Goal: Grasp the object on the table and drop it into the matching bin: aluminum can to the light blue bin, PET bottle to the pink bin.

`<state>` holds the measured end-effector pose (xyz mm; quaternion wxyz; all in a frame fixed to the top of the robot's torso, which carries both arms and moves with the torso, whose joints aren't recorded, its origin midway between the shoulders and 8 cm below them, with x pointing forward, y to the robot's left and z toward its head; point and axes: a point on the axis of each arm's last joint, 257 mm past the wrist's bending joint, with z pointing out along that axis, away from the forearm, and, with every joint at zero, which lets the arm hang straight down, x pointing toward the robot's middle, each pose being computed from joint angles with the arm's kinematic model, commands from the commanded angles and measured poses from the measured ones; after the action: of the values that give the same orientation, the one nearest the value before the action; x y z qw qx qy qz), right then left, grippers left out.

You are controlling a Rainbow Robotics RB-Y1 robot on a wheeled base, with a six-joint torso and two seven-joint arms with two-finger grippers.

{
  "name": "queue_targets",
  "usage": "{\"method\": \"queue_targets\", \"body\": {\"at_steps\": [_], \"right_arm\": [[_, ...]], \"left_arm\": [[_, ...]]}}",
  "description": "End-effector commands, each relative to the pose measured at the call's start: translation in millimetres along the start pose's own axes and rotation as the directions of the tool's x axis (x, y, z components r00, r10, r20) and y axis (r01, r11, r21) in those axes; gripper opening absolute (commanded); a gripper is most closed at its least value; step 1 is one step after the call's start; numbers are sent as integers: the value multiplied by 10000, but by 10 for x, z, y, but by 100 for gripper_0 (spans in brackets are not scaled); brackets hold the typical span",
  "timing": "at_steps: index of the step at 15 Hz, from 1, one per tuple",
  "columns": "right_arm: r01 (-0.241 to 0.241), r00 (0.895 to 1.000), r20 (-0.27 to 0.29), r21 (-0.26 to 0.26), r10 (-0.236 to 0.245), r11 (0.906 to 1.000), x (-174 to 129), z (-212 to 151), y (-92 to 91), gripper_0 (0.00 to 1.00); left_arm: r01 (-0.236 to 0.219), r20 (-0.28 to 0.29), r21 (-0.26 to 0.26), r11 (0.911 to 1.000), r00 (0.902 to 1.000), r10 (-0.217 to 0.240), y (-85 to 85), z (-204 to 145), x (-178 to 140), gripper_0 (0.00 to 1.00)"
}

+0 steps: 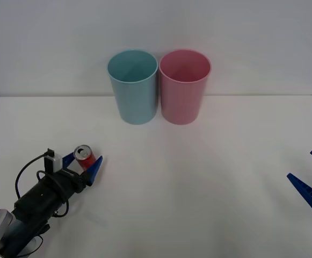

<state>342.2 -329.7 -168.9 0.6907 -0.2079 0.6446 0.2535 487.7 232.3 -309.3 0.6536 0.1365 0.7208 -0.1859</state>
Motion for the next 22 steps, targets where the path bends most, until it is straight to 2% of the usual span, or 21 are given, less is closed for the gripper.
{"method": "queue_targets", "body": {"at_steps": [1, 9, 11, 13, 16, 19, 22], "right_arm": [[0, 10000, 0, 0, 0, 10000, 0, 0, 0, 100], [0, 10000, 0, 0, 0, 10000, 0, 0, 0, 100], [0, 10000, 0, 0, 0, 10000, 0, 0, 0, 100], [0, 10000, 0, 0, 0, 10000, 0, 0, 0, 100], [0, 10000, 0, 0, 0, 10000, 0, 0, 0, 100], [0, 10000, 0, 0, 0, 10000, 0, 0, 0, 100], [0, 10000, 0, 0, 0, 10000, 0, 0, 0, 100]], "left_arm": [[-67, -18, -2, 10000, 10000, 67, 0, -5, 8, 0], [-151, 4, -115, 9998, 9999, 151, 69, -29, -18, 0], [-277, 167, -53, 9996, 9995, 278, 52, -9, -113, 0], [-474, 446, 53, 9989, 9979, 471, 30, 17, -283, 0], [-554, 1308, 53, 9985, 9899, 542, 51, 22, -745, 0], [-247, 1988, 113, 9996, 9798, 220, 97, -15, -1217, 0], [192, 2448, 476, 9987, 9691, -303, 62, -51, -1629, 0]]}}
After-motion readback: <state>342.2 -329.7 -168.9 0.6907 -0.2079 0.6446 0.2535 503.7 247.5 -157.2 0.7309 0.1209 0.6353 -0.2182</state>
